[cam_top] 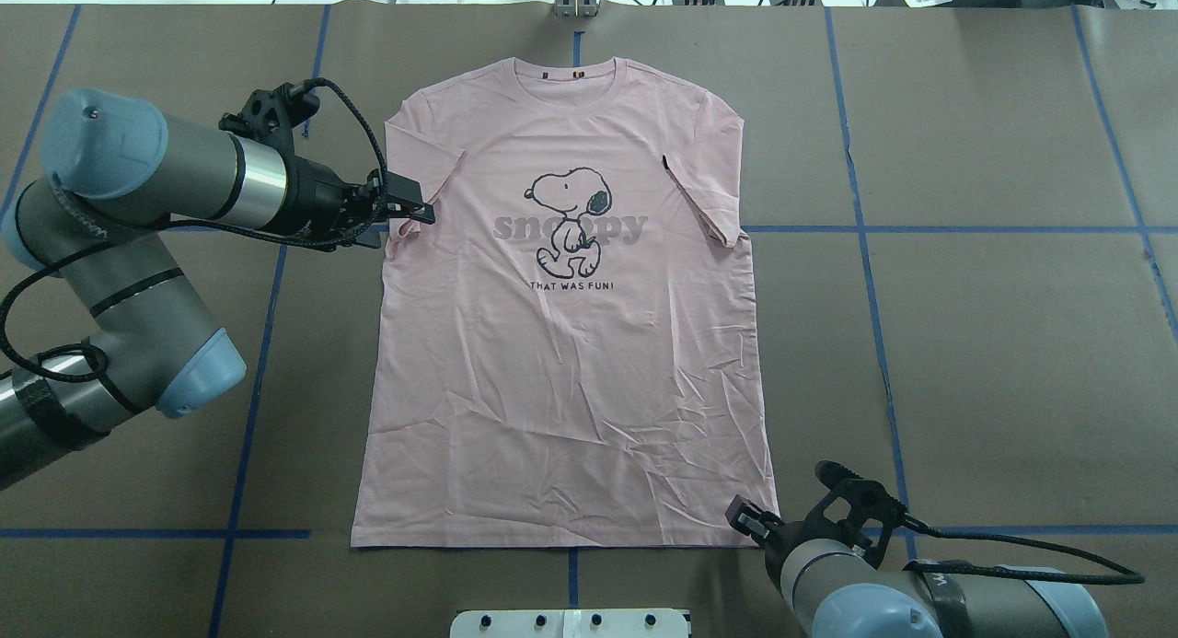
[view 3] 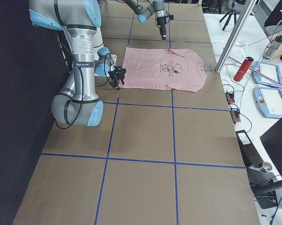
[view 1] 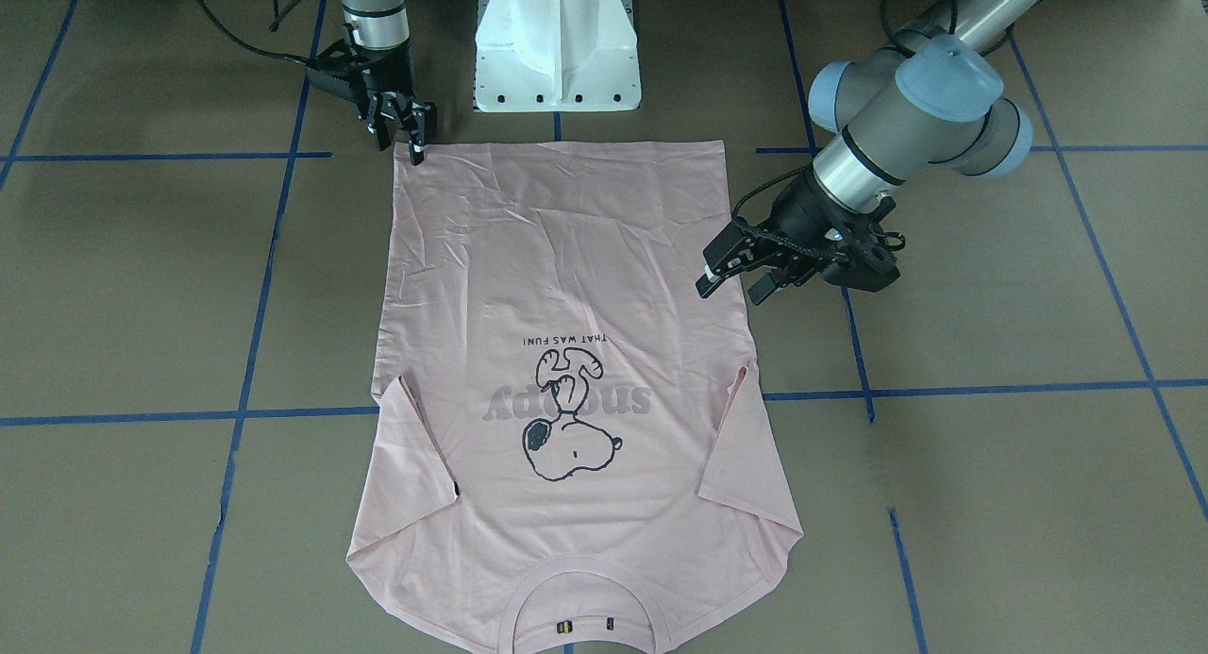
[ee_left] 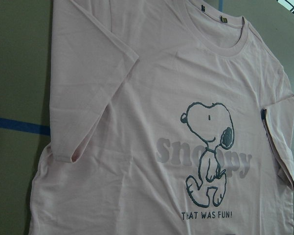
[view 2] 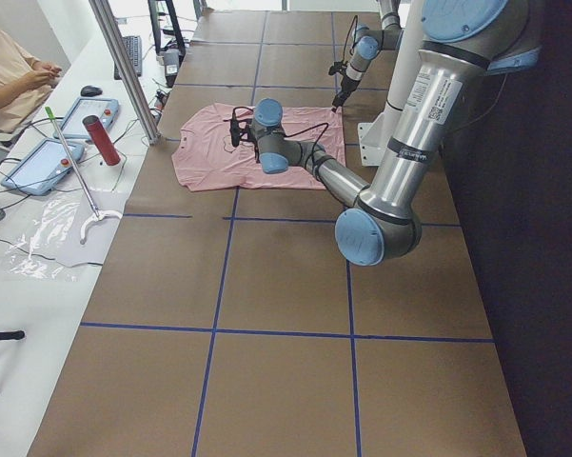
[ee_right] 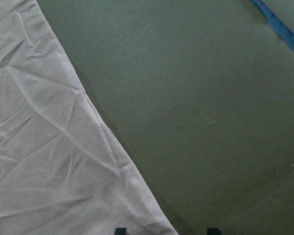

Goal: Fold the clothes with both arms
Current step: 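Move the left gripper down to the hem corner beside the right gripper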

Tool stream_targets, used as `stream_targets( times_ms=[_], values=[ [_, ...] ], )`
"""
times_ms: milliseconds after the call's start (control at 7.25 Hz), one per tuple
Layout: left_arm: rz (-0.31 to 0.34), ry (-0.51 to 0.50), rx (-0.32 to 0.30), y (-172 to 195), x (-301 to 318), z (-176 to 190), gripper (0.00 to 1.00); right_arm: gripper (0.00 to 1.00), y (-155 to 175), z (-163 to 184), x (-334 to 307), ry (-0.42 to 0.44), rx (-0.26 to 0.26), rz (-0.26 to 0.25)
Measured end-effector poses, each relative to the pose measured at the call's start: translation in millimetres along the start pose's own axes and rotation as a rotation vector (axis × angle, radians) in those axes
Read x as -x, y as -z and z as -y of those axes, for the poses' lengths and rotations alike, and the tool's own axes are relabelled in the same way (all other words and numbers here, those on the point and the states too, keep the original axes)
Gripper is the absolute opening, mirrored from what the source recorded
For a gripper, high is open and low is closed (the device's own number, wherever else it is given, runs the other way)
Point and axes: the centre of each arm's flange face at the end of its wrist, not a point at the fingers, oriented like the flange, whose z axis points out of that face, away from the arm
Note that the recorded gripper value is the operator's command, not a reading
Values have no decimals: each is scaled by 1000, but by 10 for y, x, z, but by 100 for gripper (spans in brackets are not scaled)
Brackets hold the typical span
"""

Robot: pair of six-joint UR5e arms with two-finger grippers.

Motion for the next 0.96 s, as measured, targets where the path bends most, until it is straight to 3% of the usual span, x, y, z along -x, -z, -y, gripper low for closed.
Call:
stream_targets(
  times_ms=[965],
  values=[
    [2, 2, -12, -6, 8, 12, 88, 0, 40, -68, -11, 12, 13, 4]
  ],
)
